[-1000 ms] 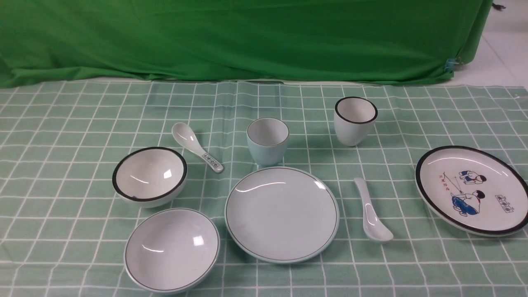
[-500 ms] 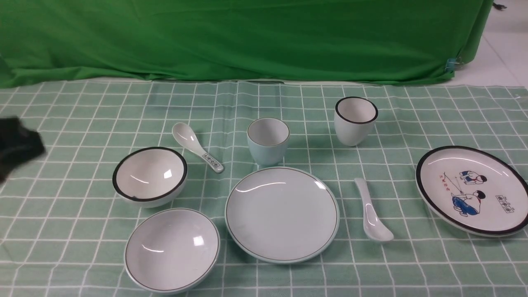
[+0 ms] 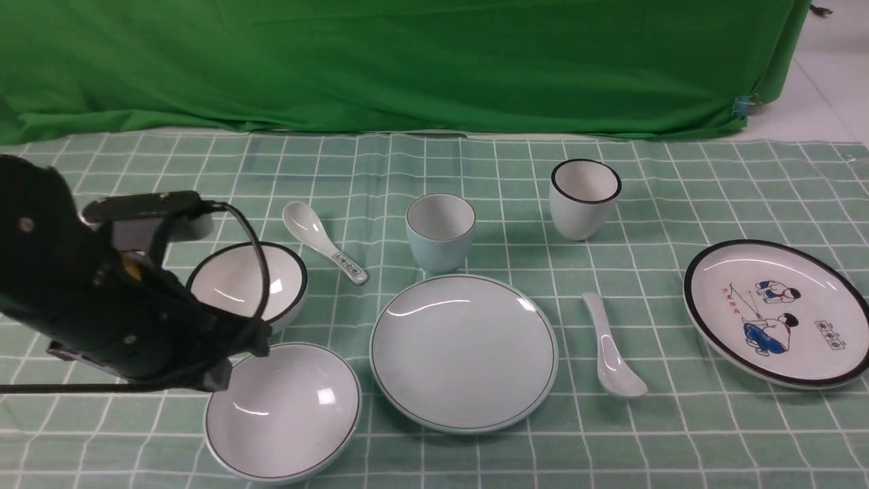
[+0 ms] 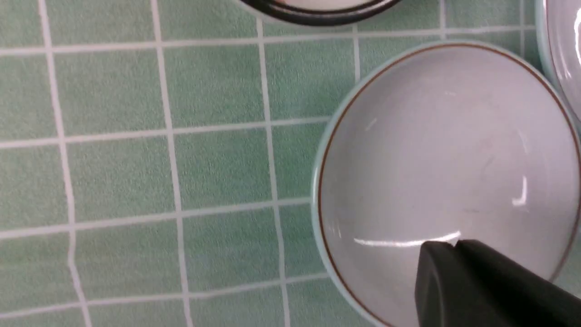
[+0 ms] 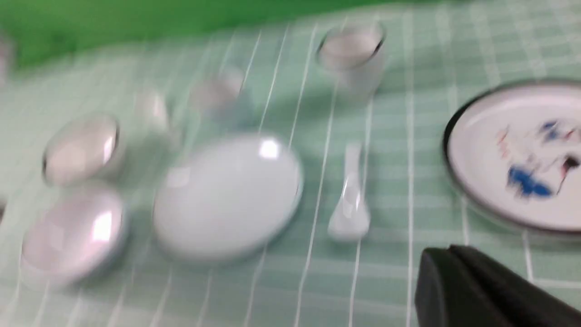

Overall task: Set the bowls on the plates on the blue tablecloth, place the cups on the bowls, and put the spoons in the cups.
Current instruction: 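Reach toward the plain white bowl and position the gripper at its rim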

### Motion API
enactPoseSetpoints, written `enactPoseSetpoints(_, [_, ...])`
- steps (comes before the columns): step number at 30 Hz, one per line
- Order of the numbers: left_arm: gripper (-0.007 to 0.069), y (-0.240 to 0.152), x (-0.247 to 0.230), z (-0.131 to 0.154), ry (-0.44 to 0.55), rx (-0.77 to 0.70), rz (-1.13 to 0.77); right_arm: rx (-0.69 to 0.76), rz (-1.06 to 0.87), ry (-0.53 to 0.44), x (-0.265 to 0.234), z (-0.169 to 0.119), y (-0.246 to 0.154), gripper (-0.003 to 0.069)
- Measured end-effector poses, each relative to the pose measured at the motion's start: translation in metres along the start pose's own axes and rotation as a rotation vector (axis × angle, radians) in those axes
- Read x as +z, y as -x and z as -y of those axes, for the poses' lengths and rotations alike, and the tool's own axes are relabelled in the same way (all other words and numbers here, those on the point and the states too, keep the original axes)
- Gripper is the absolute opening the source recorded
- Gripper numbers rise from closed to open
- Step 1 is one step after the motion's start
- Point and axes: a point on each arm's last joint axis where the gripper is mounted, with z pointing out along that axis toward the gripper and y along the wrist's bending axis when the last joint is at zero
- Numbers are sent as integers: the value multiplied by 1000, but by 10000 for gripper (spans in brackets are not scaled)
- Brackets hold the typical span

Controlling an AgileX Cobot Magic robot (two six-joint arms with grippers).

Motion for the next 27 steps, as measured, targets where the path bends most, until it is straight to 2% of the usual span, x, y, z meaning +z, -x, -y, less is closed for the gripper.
enactPoseSetpoints(2, [17, 5, 10, 1, 15, -14, 13, -72, -114, 31, 9, -5, 16, 26])
enactPoseSetpoints(5, [63, 9, 21, 0, 31, -20, 17, -112, -187, 56, 21, -9, 25, 27])
enactPoseSetpoints(10, [246, 13, 45, -4, 71, -12, -25, -144, -237, 86, 33, -14, 27, 32])
enactPoseSetpoints(11, [332, 13, 52, -5, 84, -6, -45, -145, -230, 87, 34, -14, 28, 34])
enactPoseSetpoints(14, [495, 12, 68, -6, 100, -23, -82, -145, -208, 87, 35, -14, 30, 36])
enactPoseSetpoints(15, [504, 12, 68, -6, 101, -25, -85, -145, -206, 87, 35, -14, 30, 37])
enactPoseSetpoints(17, [587, 11, 78, -7, 107, -35, -117, -147, -194, 88, 35, -15, 31, 42])
enactPoseSetpoints(21, [603, 10, 80, -7, 108, -39, -127, -147, -183, 89, 35, -15, 32, 45])
enactPoseSetpoints(27, [520, 13, 76, -6, 99, -44, -112, -147, -180, 89, 35, -15, 32, 48])
